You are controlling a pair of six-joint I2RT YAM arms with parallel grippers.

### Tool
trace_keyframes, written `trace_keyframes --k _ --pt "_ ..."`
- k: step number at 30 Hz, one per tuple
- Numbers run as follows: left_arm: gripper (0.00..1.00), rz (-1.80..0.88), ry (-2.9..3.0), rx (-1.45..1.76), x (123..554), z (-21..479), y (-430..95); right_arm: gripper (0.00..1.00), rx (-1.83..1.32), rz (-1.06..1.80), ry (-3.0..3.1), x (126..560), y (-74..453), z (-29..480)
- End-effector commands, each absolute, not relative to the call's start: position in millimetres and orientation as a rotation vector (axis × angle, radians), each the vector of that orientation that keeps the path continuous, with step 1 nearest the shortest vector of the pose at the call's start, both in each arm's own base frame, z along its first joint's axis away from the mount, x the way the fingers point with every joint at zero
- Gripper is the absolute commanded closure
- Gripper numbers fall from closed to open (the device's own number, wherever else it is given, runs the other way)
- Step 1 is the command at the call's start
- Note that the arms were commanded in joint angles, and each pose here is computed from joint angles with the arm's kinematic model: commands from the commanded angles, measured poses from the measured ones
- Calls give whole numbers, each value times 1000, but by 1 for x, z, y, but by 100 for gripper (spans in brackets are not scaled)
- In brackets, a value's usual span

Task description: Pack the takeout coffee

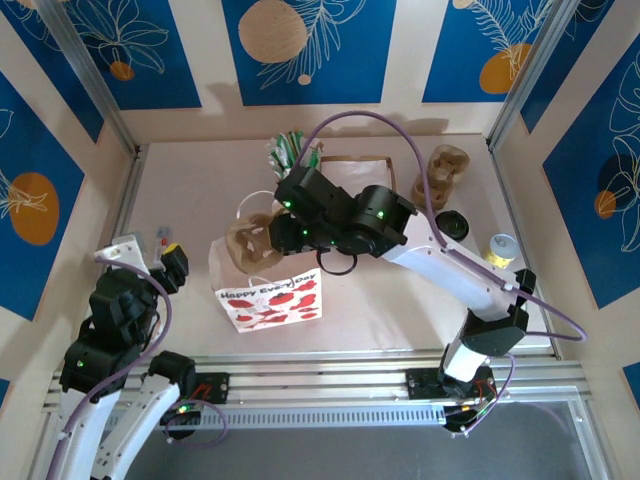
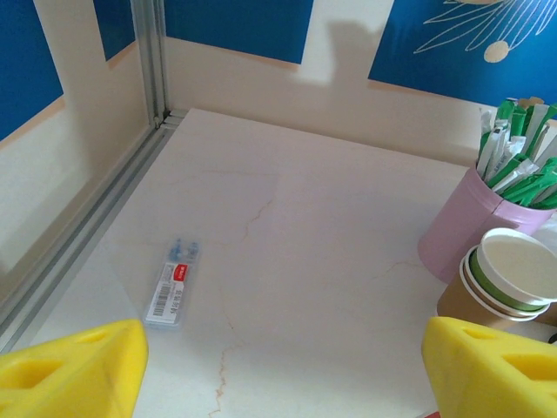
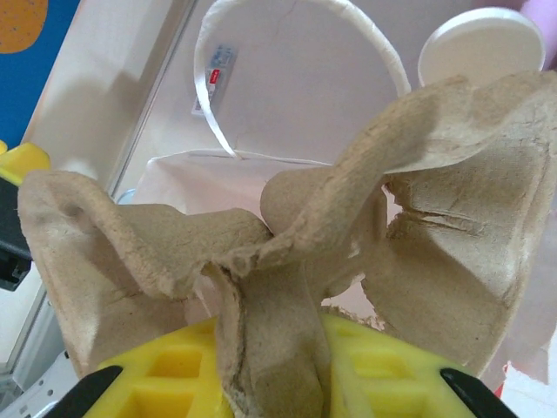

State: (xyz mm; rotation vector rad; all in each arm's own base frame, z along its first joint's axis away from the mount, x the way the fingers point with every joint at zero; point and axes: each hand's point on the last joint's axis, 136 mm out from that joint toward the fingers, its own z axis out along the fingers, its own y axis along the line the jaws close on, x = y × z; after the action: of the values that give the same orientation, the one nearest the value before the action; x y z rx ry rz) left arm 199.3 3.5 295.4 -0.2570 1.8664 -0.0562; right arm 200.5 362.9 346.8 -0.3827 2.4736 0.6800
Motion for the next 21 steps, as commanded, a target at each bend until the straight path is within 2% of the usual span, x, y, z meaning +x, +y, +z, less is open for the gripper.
trace_keyframes --k 1,21 --pt "18 -50 1839 -246 200 300 4 75 -327 686 2468 203 369 348" --pt "18 -38 1835 -251 199 300 6 75 -259 609 2575 198 386 297"
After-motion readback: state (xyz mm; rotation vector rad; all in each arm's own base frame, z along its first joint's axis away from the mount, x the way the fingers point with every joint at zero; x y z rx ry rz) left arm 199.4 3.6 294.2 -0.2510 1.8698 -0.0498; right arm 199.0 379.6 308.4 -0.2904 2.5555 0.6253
